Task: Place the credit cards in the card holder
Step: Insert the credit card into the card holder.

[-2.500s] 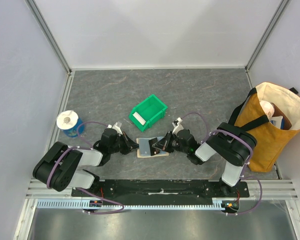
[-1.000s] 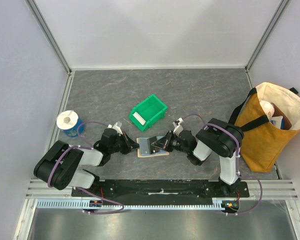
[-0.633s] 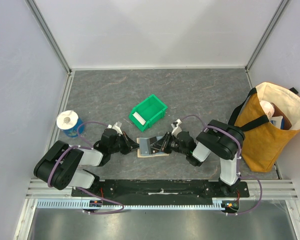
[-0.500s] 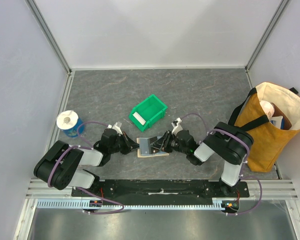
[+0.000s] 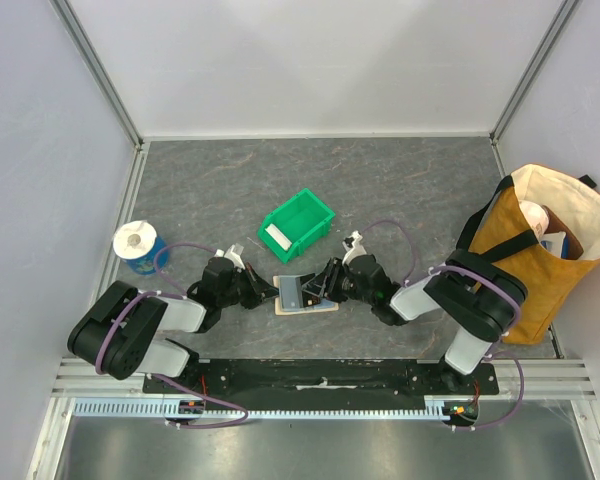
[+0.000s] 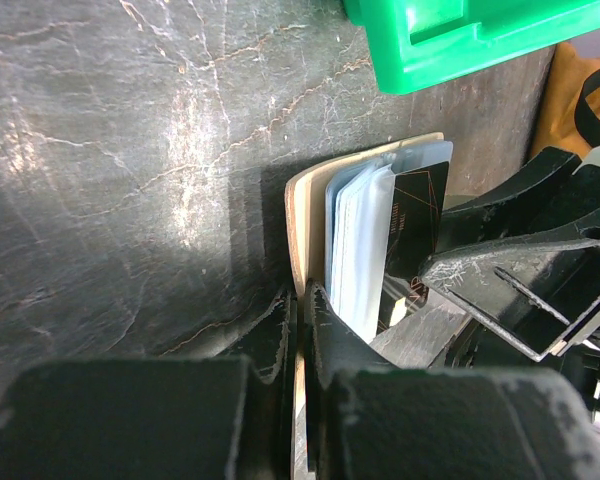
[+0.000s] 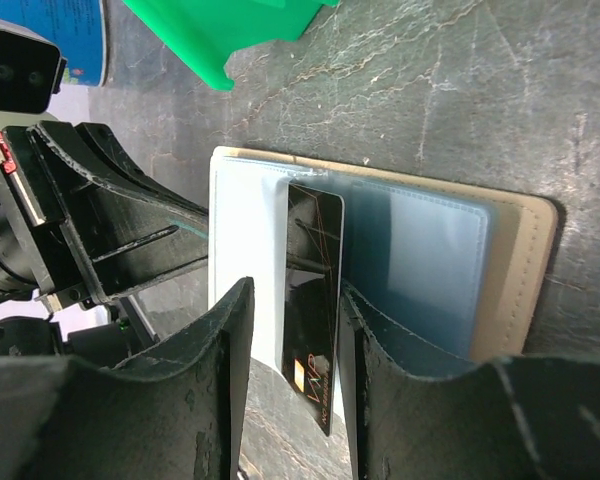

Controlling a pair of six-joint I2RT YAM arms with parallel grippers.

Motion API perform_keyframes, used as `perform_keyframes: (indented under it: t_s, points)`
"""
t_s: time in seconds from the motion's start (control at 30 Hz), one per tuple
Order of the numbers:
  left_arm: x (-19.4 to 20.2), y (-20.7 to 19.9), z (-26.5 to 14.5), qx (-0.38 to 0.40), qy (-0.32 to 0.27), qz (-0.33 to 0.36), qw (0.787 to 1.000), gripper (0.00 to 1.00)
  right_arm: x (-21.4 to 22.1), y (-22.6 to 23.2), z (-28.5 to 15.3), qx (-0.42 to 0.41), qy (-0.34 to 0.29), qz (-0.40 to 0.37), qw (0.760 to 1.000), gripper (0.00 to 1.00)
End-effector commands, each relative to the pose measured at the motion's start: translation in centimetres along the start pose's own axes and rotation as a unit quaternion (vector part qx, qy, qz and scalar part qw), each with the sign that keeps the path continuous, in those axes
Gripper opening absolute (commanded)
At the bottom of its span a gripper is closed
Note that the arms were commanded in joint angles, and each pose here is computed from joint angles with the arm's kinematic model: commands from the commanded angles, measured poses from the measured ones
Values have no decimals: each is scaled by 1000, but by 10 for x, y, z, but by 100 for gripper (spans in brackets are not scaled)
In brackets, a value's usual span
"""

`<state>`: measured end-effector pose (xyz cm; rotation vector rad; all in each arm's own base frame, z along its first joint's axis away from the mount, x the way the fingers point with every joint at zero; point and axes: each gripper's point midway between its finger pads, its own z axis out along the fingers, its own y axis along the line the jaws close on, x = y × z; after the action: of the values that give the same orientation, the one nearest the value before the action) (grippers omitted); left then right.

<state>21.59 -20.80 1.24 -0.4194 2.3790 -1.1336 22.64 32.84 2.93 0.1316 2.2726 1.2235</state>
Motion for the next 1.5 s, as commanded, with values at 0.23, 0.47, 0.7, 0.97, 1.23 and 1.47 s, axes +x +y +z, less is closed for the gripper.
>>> perform_keyframes:
  t_s: [0.23, 0.47, 0.7, 0.97, 1.23, 1.47]
  points:
    - [35, 64, -12, -121, 45, -22, 991, 2, 0, -21, 0, 117, 12, -73, 990, 46]
    - [35, 64, -12, -121, 45, -20, 991, 2, 10, -22, 3, 168, 33, -103, 980, 51]
    - [34, 64, -12, -121, 45, -20, 991, 2, 20, -18, 10, 179, 48, -113, 976, 54]
    - [35, 65, -13, -122, 45, -20, 991, 2, 5, -36, -6, 236, 26, -138, 961, 63]
    - [35, 63, -13, -118, 44, -19, 992, 2, 1, -43, -14, 259, 19, -148, 954, 66]
    - [35, 63, -13, -117, 44, -19, 992, 2, -1, -47, -21, 266, 17, -154, 951, 65]
